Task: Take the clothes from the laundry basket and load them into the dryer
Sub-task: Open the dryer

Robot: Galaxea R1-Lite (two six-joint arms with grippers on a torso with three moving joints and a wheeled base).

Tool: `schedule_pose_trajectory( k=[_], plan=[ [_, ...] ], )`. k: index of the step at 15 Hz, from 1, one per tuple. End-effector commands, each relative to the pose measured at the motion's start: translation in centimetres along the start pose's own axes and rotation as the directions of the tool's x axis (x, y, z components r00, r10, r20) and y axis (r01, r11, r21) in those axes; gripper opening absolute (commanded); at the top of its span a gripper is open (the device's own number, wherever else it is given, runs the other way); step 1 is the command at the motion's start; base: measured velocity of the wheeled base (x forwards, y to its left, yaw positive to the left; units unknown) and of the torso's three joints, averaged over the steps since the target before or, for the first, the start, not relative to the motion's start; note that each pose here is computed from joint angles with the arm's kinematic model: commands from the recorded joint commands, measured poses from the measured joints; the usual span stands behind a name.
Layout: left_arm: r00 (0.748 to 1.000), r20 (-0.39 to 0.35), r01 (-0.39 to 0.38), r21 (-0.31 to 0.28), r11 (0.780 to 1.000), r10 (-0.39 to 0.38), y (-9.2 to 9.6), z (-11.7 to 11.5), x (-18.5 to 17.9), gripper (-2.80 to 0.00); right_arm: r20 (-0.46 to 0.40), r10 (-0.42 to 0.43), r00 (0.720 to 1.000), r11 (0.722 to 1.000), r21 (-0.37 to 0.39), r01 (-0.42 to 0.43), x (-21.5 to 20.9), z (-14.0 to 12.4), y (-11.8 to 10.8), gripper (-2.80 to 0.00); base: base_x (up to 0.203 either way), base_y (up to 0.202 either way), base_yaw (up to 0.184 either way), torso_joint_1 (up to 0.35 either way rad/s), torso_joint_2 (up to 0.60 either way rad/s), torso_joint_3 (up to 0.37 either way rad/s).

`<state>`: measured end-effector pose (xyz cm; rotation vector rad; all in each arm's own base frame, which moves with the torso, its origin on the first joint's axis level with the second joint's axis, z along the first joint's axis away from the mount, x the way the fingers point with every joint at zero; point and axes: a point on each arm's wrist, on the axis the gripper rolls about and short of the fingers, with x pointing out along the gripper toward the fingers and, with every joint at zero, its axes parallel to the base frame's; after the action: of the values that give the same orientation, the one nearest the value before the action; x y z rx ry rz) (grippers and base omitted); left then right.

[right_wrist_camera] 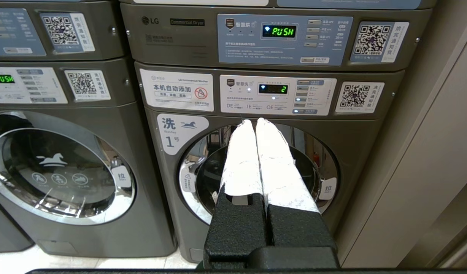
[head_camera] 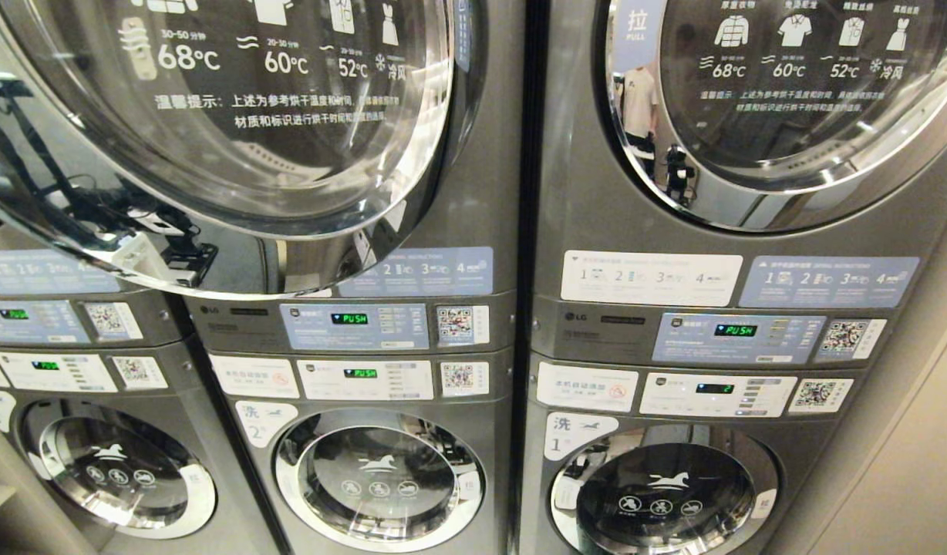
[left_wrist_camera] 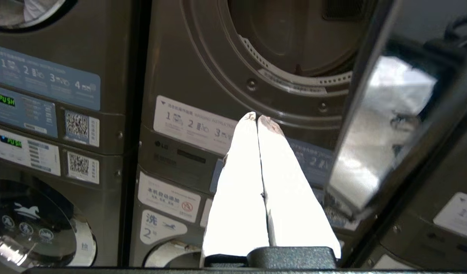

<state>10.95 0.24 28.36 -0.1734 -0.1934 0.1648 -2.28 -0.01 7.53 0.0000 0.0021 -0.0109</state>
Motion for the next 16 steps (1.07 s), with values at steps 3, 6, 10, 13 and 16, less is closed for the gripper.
schedule_pose_trajectory(
  k=[3, 6, 10, 13, 16],
  plan=[
    [0.999, -0.017, 0.047, 0.004, 0.999, -0.047, -0.5, -0.6, 4.1, -2.80, 0.001, 0.000, 1.000, 1.000, 0.000, 0.000, 0.0, 0.0, 0.0, -2.80, 0.000, 0.000, 0.000, 0.000, 0.00, 0.000],
    [0.973, 0.010, 0.229, 0.001, 0.973, -0.229, -0.8, -0.5, 3.0, -2.80, 0.002, 0.000, 1.000, 1.000, -0.002, 0.000, 0.0, 0.0, 0.0, -2.80, 0.000, 0.000, 0.000, 0.000, 0.00, 0.000],
    [0.926, 0.029, 0.376, 0.007, 0.927, -0.376, -0.8, -0.2, 0.6, -2.80, 0.001, 0.002, 1.000, 1.000, -0.011, -0.002, 0.0, 0.1, 0.0, -2.80, 0.000, 0.000, 0.000, 0.000, 0.00, 0.000],
    [0.856, 0.015, 0.516, 0.022, 0.857, -0.516, -1.0, -0.4, -0.6, -2.80, -0.001, 0.002, 1.000, 1.000, -0.012, -0.002, 0.0, 0.1, 0.0, -2.80, 0.000, 0.000, 0.000, 0.000, 0.00, 0.000],
    [0.806, -0.022, 0.592, 0.076, 0.803, -0.592, -1.3, -0.7, -0.1, -2.80, -0.001, 0.002, 1.000, 1.000, -0.011, -0.002, 0.0, 0.0, 0.0, -2.80, 0.000, 0.000, 0.000, 0.000, 0.00, 0.000]
  ],
)
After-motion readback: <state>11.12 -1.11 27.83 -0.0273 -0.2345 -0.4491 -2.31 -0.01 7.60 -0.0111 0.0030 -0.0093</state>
